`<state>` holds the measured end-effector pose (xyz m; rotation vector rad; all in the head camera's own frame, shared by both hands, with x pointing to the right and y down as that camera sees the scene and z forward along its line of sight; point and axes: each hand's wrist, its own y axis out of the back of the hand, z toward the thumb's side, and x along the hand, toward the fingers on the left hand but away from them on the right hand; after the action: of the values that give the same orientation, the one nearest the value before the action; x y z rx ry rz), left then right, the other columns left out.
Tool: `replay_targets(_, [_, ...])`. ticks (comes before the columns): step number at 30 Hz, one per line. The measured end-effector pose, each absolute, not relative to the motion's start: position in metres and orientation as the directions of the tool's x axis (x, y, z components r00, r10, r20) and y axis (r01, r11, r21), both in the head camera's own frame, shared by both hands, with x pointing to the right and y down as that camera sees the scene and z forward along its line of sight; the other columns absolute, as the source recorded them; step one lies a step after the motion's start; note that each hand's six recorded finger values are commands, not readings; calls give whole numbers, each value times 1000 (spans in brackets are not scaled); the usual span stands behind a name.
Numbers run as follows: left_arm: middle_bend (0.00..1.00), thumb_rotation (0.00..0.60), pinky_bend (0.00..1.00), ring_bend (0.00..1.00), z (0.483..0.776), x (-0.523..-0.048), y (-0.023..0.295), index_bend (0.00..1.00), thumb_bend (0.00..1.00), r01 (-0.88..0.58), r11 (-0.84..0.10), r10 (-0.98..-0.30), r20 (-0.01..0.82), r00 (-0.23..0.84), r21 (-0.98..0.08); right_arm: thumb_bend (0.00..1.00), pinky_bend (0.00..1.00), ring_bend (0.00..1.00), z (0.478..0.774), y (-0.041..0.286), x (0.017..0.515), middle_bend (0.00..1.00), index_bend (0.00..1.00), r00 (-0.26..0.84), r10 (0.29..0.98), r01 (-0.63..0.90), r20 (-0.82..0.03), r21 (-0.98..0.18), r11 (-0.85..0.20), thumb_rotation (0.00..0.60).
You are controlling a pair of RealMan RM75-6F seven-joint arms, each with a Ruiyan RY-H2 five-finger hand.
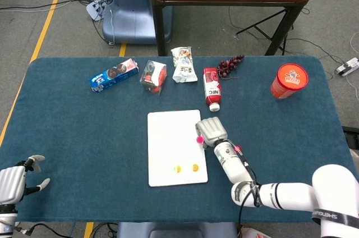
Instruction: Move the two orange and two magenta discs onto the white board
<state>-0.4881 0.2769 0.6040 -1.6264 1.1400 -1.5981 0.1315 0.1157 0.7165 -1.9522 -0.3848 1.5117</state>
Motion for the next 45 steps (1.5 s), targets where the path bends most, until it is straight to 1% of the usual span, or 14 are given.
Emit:
replay_targets(4, [563, 600, 648, 484, 604, -490, 279, 422, 167, -173, -466, -870, 485, -91, -868, 302, 1000, 1000, 724, 108, 108, 1000, 575, 311, 576, -131, -756, -634, -762, 600])
replay_targets(6, [563, 600, 648, 484, 604, -492, 279, 422, 167, -176, -466, -869, 486, -95, -867, 250, 1000, 1000, 725, 104, 98, 1000, 572, 318, 576, -123, -753, -636, -762, 600])
replay_targets(8, [564, 600, 648, 484, 605, -492, 280, 422, 167, -177, -467, -868, 488, -96, -866, 176, 1000, 1000, 725, 102, 89, 1000, 547, 323, 578, -118, -749, -638, -761, 600])
replay_targets(10, [564, 600, 648, 484, 606, -492, 281, 422, 167, -177, -469, -867, 490, -96, -865, 66, 1000, 1000, 725, 100, 82, 1000, 486, 325, 583, -111, -745, -642, -759, 600])
replay_targets(11, [563, 600, 648, 484, 606, -493, 281, 422, 167, -177, -470, -866, 491, -96, -865, 26, 1000, 1000, 725, 99, 81, 1000, 454, 324, 585, -107, -743, -644, -758, 600])
replay_targets(12, [563, 600, 648, 484, 606, -493, 281, 422, 167, -177, -471, -866, 491, -96, -864, 6, 1000, 1000, 725, 98, 81, 1000, 430, 324, 588, -103, -742, -645, -757, 600])
replay_targets(18, [564, 600, 648, 484, 606, -493, 282, 422, 167, -179, -470, -866, 490, -97, -865, 0, 1000, 1000, 726, 97, 82, 1000, 358, 322, 592, -98, -739, -648, -756, 600])
replay_targets(27, [564, 600, 648, 484, 605, -493, 281, 422, 167, -181, -468, -867, 489, -97, -865, 0, 1000, 1000, 725, 96, 100, 1000, 351, 307, 598, -102, -740, -651, -752, 600])
replay_targets(31, [563, 600, 648, 484, 605, -493, 280, 422, 167, -184, -463, -869, 485, -98, -867, 8, 1000, 1000, 721, 97, 124, 1000, 351, 283, 609, -117, -741, -657, -745, 600])
replay_targets(35, [563, 600, 648, 484, 604, -491, 278, 422, 167, -181, -462, -871, 483, -92, -868, 38, 1000, 1000, 716, 99, 154, 1000, 352, 247, 622, -139, -743, -662, -737, 600])
replay_targets(40, [563, 600, 648, 484, 604, -487, 276, 422, 167, -180, -462, -872, 481, -85, -868, 45, 1000, 1000, 711, 109, 192, 1000, 362, 201, 629, -166, -751, -659, -734, 600])
replay_targets(45, [564, 600, 648, 484, 604, -484, 275, 422, 167, -179, -462, -873, 480, -80, -869, 54, 1000, 1000, 707, 118, 216, 1000, 378, 177, 632, -171, -754, -656, -735, 600])
